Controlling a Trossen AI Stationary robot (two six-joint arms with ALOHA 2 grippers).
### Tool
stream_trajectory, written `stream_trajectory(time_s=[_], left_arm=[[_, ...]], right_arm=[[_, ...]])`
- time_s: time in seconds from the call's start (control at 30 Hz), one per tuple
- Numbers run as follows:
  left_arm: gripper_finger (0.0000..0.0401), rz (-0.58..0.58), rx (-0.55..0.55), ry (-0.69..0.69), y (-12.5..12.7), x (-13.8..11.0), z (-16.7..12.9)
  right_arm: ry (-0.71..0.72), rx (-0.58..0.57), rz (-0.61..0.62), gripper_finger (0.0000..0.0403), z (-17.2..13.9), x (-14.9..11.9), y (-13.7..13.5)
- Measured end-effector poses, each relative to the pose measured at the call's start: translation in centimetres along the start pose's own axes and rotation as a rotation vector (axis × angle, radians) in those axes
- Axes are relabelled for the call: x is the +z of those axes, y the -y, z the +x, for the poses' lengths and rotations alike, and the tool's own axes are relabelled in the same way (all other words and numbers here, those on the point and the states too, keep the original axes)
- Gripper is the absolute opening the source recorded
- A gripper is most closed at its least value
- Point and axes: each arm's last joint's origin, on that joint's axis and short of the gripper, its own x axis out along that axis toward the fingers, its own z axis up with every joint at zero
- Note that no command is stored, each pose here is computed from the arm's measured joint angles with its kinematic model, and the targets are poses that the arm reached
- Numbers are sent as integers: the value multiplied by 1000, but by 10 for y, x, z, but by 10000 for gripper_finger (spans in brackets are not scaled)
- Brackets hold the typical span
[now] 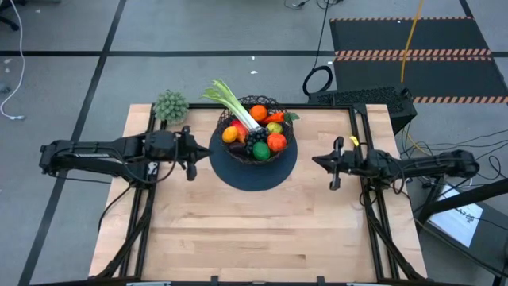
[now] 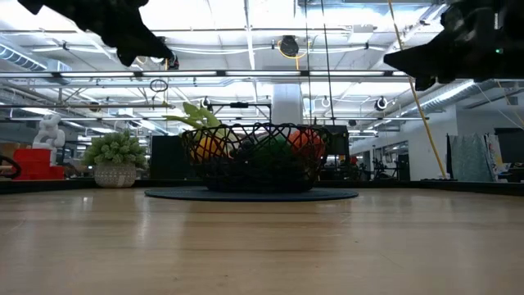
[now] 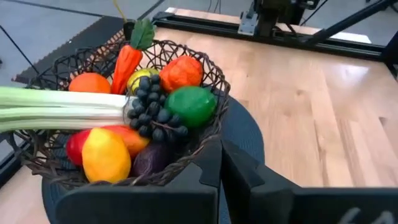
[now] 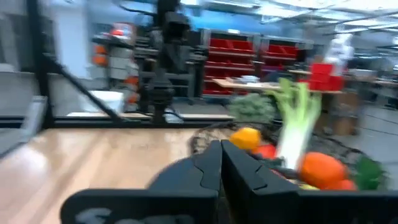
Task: Build produce basket
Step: Return to Home Position
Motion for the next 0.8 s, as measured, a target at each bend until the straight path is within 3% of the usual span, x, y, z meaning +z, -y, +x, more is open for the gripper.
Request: stream_trajectory(time_s=[0.13,0.43,0.8], left_arm=[[13,12,-21,-18,0,-2,-1],[10,-6,-71,-25,3,-2,-1],[11,-15,-70,13,3,1,-1]], right_arm=[[95,86,52,0,-5,8,-1],[68,190,79,0,-13,6,-3],[79,213,94,0,-25,6,1]])
